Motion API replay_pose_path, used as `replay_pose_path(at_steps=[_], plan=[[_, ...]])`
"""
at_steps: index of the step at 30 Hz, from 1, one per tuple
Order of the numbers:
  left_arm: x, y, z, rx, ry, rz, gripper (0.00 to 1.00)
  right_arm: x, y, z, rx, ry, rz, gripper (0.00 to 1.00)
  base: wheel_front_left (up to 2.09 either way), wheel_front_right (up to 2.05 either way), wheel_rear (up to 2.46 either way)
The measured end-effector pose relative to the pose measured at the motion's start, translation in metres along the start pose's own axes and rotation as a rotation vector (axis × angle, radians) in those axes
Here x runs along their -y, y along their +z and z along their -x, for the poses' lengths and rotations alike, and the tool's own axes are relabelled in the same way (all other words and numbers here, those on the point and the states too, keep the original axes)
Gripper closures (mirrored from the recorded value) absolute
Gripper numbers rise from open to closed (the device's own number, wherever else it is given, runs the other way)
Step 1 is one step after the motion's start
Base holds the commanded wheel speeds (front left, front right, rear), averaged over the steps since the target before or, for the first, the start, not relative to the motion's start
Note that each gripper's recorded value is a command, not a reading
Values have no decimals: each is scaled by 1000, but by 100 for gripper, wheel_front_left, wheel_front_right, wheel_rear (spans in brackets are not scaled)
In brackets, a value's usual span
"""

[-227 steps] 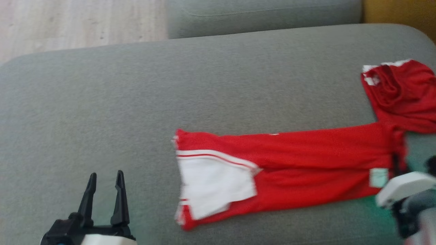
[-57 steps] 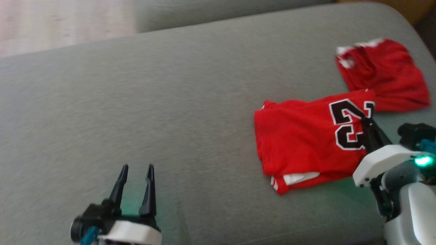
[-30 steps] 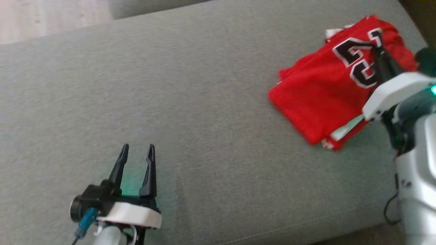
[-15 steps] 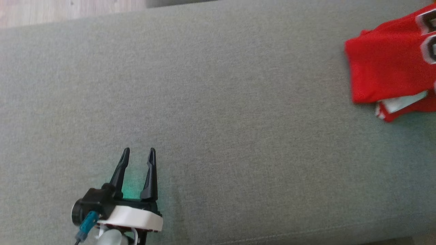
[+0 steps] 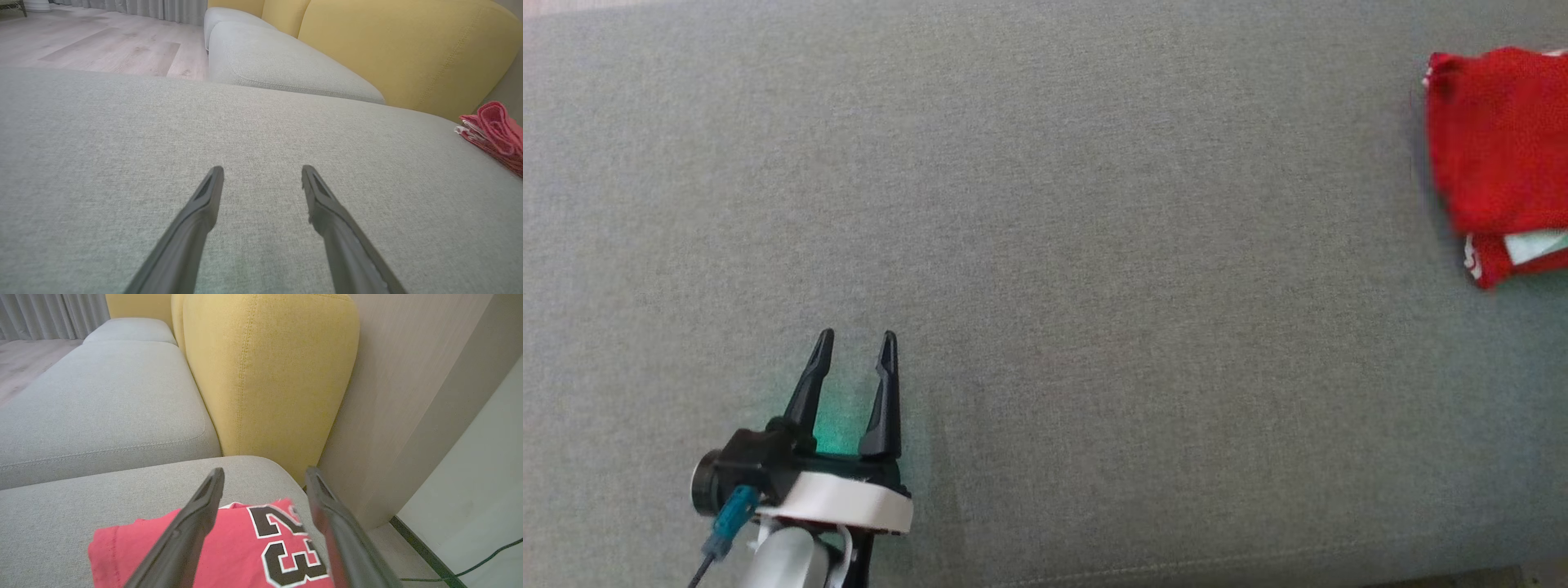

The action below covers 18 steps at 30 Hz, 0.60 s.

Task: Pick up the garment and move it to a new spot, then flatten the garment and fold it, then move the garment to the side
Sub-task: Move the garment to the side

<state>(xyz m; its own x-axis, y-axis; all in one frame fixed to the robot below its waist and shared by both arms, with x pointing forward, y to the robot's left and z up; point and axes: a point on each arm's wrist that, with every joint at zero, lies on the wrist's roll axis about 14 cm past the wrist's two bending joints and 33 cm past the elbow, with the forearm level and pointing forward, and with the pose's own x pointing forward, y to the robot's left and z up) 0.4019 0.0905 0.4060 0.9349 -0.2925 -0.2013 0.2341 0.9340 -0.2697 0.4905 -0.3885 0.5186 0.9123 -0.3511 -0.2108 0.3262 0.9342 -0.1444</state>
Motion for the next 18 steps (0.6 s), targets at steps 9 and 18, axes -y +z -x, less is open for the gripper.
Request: replay_pose_path(at_steps=[9, 18], plan=[[7, 7, -2, 18, -21, -17, 0, -36, 20, 12, 82, 109, 39, 0, 0, 0, 0], [6, 33, 6, 89, 4, -14, 0, -94, 56, 47, 224, 285, 41, 0, 0, 0, 0]])
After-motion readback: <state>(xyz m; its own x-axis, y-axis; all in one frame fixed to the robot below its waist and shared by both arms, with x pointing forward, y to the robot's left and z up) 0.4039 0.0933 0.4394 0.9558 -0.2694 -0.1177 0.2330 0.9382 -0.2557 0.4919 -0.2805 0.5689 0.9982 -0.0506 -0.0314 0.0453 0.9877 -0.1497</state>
